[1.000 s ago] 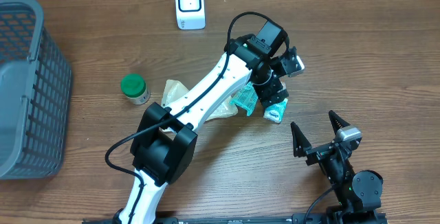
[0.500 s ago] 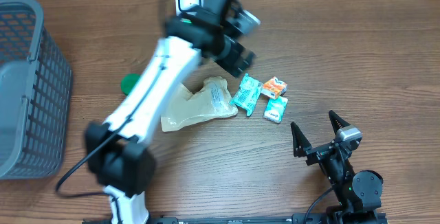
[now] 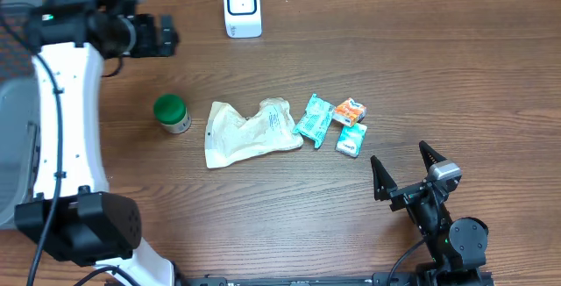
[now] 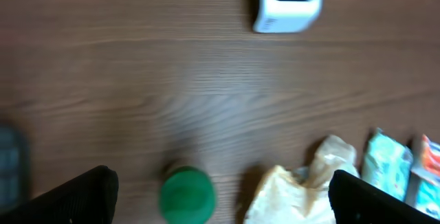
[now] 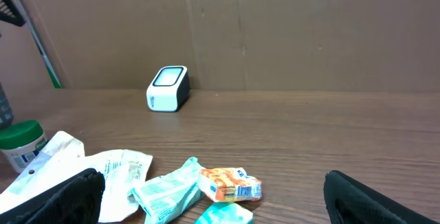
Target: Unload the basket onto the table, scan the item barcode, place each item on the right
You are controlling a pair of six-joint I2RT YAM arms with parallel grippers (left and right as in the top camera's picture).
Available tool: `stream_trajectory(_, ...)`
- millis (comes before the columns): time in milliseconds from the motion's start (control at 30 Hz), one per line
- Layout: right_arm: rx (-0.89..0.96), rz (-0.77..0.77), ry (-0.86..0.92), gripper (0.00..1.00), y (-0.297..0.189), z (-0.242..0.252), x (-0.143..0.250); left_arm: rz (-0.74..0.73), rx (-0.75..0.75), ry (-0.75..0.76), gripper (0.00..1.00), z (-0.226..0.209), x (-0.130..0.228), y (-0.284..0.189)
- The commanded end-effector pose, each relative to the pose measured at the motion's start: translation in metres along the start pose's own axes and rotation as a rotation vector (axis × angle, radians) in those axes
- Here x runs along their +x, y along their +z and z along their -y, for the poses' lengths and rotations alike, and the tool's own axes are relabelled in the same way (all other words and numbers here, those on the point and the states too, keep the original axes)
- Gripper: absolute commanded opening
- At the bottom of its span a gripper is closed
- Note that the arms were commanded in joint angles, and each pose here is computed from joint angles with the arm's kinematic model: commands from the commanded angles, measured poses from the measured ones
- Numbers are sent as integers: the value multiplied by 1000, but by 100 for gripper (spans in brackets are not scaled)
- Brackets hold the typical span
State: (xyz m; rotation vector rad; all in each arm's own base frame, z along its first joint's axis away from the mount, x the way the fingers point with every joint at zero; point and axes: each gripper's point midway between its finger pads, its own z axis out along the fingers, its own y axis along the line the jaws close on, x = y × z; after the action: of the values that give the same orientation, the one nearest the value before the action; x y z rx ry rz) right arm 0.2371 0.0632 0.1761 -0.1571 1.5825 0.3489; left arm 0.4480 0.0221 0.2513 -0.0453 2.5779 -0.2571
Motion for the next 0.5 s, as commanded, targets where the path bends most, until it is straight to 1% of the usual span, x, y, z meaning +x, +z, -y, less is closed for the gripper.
stream_trajectory(0, -2, 3, 2, 100, 0, 0, 2, 28, -26, -69, 100, -23, -3, -14)
stream_trajectory(167, -2, 3, 2, 100, 0, 0, 2, 38, -54, -136, 100, -46, -2, -20)
stream_trajectory(467, -2, 3, 2, 100, 0, 0, 2, 38, -56, -138, 100, -48, -2, -21)
